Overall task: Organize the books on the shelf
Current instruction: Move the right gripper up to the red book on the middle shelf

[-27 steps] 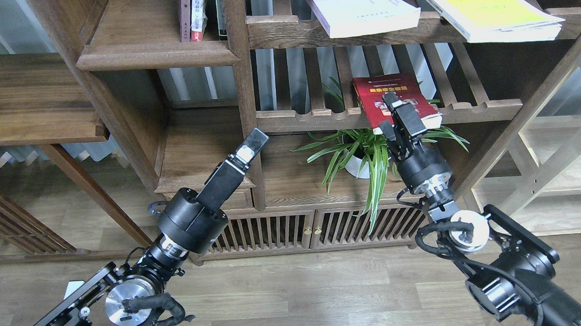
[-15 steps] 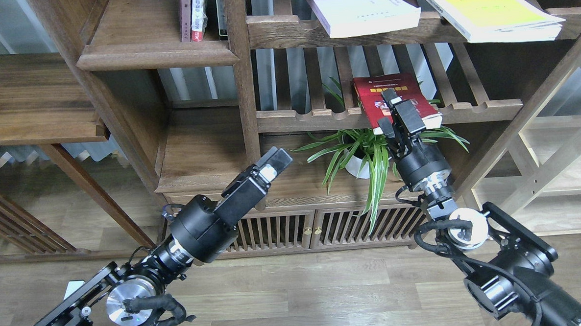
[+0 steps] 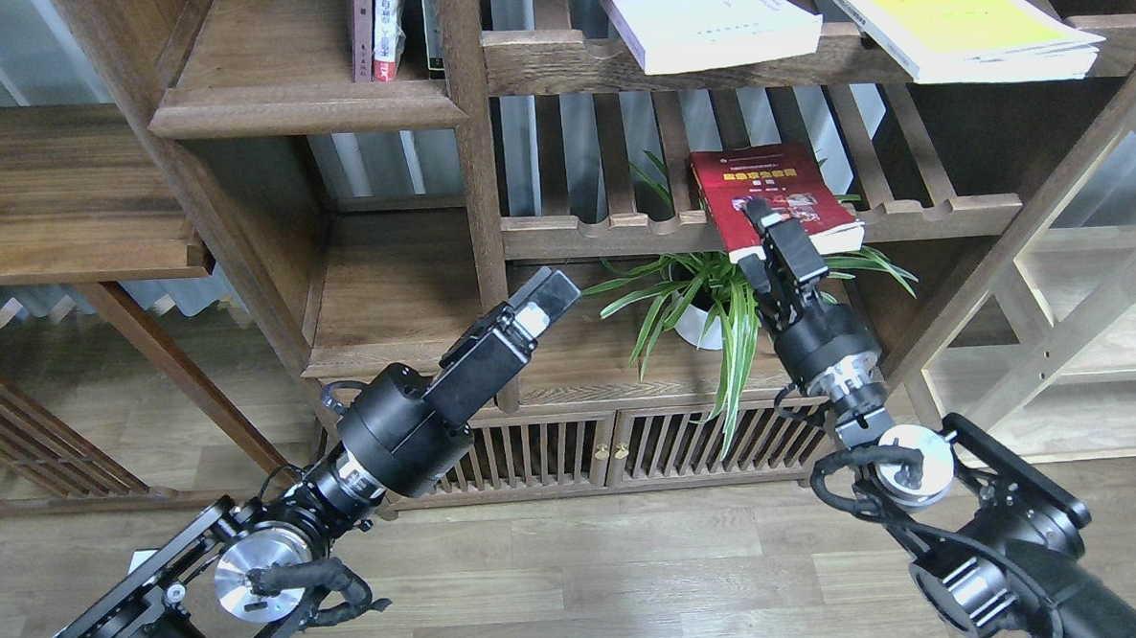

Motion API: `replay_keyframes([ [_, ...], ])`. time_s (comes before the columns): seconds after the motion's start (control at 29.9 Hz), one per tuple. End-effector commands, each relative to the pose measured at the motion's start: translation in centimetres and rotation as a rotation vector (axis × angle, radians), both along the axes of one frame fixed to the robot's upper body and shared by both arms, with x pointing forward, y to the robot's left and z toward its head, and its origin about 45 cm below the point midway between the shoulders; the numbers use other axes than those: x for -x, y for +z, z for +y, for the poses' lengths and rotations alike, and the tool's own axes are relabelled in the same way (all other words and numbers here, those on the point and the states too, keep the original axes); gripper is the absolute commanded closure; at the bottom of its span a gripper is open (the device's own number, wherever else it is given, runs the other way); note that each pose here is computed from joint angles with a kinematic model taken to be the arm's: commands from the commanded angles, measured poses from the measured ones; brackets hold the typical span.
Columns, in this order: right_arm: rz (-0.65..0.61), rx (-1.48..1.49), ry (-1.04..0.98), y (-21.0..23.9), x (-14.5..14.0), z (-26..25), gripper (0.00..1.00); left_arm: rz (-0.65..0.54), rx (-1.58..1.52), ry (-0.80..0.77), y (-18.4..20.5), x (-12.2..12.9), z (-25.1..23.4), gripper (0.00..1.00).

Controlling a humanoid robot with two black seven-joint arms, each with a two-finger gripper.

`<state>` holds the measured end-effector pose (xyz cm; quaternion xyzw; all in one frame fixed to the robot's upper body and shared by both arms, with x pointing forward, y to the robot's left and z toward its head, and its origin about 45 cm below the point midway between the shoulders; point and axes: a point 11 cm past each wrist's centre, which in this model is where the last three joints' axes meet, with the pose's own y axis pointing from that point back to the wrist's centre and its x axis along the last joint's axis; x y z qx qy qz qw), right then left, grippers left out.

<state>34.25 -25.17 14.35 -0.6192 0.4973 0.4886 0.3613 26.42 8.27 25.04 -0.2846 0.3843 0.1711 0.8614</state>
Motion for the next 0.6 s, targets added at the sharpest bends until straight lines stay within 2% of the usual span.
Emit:
replay_keyframes([
  [0.0, 0.067, 0.017, -0.019, -1.5, 0.9, -0.4, 0.00, 0.001, 0.001, 0.009, 0.0, -0.2, 0.3, 0.01],
  [0.27, 0.190, 0.059, -0.061, -2.8, 0.7, -0.3, 0.00, -0.003, -0.003, 0.051, 0.1, -1.0, 1.5, 0.01],
  [0.57, 0.254, 0.021, -0.089, -2.7, -0.8, 1.8, 0.00, 0.005, -0.025, 0.034, -0.5, -0.6, 1.4, 0.01],
])
